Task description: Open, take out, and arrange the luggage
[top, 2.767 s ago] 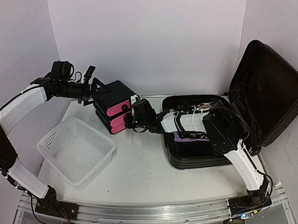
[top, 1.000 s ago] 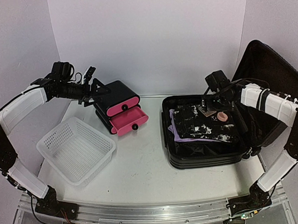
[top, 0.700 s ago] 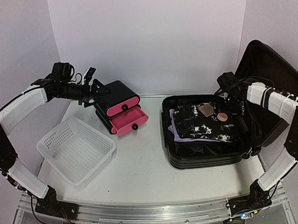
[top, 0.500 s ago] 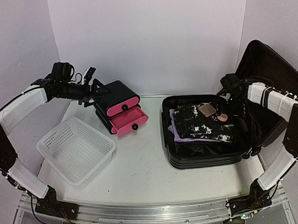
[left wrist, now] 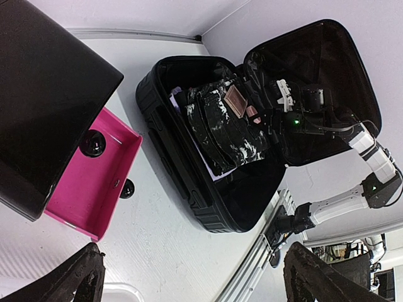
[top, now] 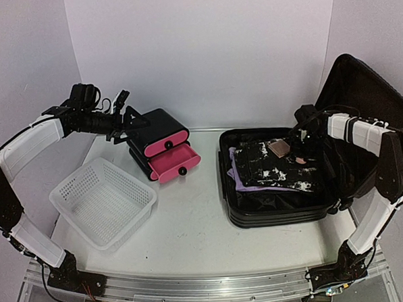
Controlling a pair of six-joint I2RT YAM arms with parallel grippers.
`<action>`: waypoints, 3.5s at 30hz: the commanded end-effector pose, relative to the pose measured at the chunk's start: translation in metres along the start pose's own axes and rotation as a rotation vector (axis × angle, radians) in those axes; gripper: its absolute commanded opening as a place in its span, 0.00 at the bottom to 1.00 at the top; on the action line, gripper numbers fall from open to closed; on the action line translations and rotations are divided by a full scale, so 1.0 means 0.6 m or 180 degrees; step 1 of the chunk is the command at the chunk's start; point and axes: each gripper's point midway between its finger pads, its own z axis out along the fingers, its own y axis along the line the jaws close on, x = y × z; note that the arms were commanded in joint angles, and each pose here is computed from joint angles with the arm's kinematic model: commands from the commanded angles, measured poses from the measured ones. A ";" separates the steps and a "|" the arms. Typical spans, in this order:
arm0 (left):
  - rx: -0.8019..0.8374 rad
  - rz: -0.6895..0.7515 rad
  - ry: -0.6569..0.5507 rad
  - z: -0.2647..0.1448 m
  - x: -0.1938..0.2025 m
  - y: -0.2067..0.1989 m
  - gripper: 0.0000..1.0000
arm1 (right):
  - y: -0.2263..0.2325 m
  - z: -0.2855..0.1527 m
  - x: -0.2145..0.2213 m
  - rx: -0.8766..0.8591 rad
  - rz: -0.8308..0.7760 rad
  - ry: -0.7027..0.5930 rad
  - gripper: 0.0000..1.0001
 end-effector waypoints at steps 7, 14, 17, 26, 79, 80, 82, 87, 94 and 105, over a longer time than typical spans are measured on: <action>0.0086 0.0197 -0.0137 -0.012 -0.018 -0.022 1.00 | 0.009 -0.009 -0.052 -0.0068 0.0034 -0.0308 0.72; 0.0085 0.0192 -0.0132 -0.011 -0.017 -0.021 0.99 | 0.014 0.007 -0.057 -0.0121 0.0044 -0.0263 0.66; 0.0101 0.0183 -0.0118 -0.010 -0.016 -0.022 0.99 | 0.019 0.008 -0.057 -0.0160 0.0048 -0.0253 0.61; 0.0117 0.0162 -0.0106 -0.008 -0.016 -0.021 0.99 | 0.032 -0.068 -0.073 -0.0392 0.0051 -0.0593 0.41; 0.0127 0.0162 -0.0112 -0.010 -0.016 -0.024 1.00 | 0.754 -0.075 0.061 -0.2089 -0.2347 -0.1125 0.50; 0.0125 0.0162 -0.0114 -0.010 -0.016 -0.023 0.99 | 0.756 -0.071 0.062 -0.2077 -0.2349 -0.1129 0.52; 0.0122 0.0161 -0.0114 -0.009 -0.016 -0.023 0.99 | 0.755 -0.063 0.060 -0.2038 -0.2338 -0.1135 0.54; 0.0128 0.0161 -0.0110 -0.009 -0.016 -0.023 1.00 | 0.757 -0.059 0.058 -0.2025 -0.2314 -0.1143 0.65; 0.0124 0.0154 -0.0108 -0.009 -0.016 -0.022 0.99 | 0.752 -0.104 0.042 -0.2098 -0.2273 -0.1220 0.75; 0.0140 0.0156 -0.0110 -0.010 -0.016 -0.025 0.99 | 0.663 -0.176 0.045 -0.1963 -0.1926 -0.1028 0.71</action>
